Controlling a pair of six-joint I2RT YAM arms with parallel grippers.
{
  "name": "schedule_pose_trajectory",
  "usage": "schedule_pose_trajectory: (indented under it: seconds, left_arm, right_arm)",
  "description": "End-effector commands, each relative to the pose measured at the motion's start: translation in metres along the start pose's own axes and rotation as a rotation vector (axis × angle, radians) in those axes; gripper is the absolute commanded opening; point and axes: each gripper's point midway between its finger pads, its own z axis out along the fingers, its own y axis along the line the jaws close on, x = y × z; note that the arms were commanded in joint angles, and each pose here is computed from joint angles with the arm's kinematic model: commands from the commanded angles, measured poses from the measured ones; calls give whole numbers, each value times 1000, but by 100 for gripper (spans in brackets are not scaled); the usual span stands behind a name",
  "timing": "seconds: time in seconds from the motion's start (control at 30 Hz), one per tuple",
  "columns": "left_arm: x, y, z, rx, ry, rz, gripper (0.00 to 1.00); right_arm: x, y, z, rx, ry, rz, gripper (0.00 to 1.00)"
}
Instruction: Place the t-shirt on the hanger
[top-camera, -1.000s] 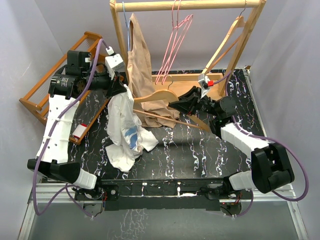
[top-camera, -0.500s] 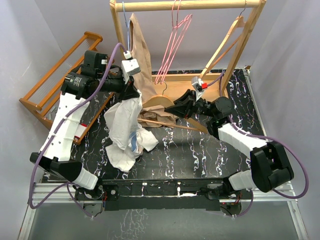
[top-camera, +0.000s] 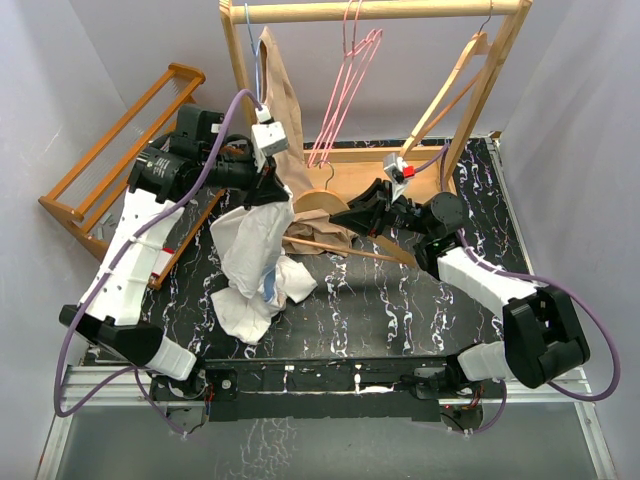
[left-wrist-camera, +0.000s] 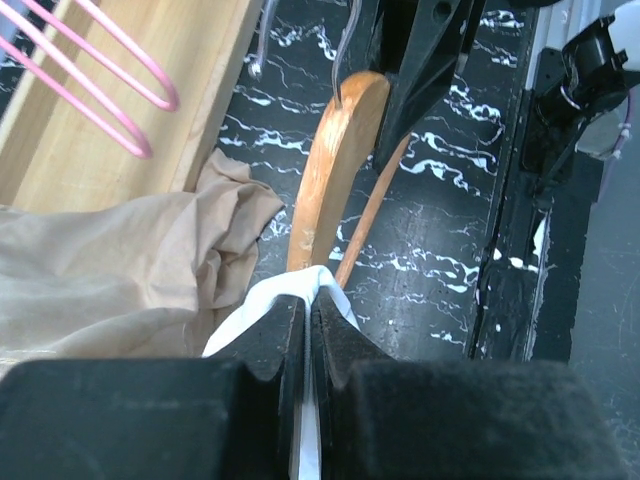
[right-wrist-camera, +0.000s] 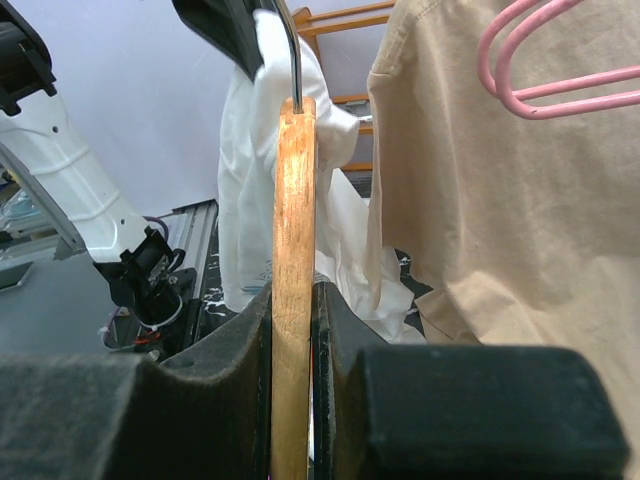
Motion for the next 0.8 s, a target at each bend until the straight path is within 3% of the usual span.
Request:
schedule_pose_trajectory:
  seconds: [0.0, 0.33, 0.53, 0.77]
  left_arm:
    - [12, -7, 7, 19, 9, 25, 0]
    - [24, 21, 14, -107, 30, 46, 6]
    - [27, 17, -1, -149, 54, 85, 4]
    - [54, -1, -30, -219, 136, 106, 0]
  right_arm:
    - [-49, 26, 5, -55, -101, -141, 8]
    - [-34, 36, -2, -85, -26, -128, 8]
    - [4, 30, -8, -113, 76, -60, 8]
    - [18, 25, -19, -128, 130, -46, 8]
